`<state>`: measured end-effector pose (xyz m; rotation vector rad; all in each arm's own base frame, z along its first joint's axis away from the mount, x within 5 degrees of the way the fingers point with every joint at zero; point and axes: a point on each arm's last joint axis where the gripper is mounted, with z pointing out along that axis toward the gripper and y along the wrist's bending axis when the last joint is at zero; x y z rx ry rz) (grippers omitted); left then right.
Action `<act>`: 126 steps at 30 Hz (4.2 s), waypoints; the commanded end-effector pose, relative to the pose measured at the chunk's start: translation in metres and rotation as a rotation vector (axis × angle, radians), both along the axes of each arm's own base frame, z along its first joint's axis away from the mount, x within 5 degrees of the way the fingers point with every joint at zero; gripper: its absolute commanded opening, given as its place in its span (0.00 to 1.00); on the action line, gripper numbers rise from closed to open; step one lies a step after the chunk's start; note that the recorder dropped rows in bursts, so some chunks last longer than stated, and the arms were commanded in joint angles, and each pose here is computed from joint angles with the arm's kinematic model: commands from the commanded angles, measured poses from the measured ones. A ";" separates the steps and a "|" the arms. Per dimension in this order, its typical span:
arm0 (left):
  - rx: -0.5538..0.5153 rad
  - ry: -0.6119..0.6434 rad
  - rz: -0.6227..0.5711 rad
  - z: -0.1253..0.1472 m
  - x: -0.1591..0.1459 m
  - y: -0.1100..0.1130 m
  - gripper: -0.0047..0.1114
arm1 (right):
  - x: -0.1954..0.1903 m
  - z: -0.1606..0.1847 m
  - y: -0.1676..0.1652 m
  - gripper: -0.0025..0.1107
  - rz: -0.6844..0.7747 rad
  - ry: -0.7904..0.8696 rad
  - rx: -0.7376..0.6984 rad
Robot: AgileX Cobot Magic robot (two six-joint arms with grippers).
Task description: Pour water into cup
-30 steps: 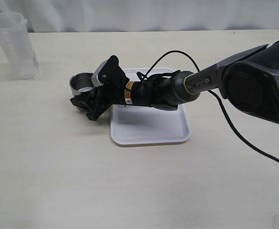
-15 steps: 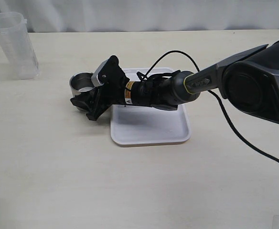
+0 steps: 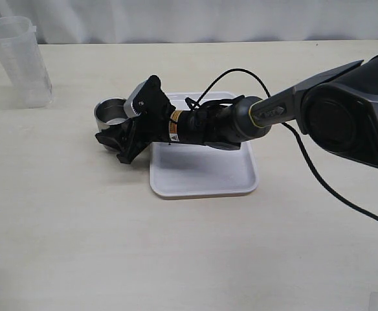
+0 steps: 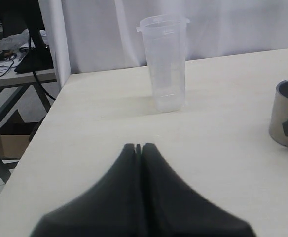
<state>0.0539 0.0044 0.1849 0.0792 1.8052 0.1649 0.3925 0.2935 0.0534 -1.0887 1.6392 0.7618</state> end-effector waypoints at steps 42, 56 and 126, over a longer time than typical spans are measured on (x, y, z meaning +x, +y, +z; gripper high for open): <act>-0.013 -0.012 0.001 0.000 0.000 0.000 0.04 | 0.002 0.001 -0.004 0.06 -0.041 0.063 -0.015; -0.013 -0.012 0.001 0.000 0.000 0.000 0.04 | 0.020 0.049 -0.025 0.06 -0.082 0.010 0.035; -0.013 -0.012 0.001 0.000 0.000 0.000 0.04 | -0.011 0.011 -0.161 0.98 -0.176 -0.022 -0.030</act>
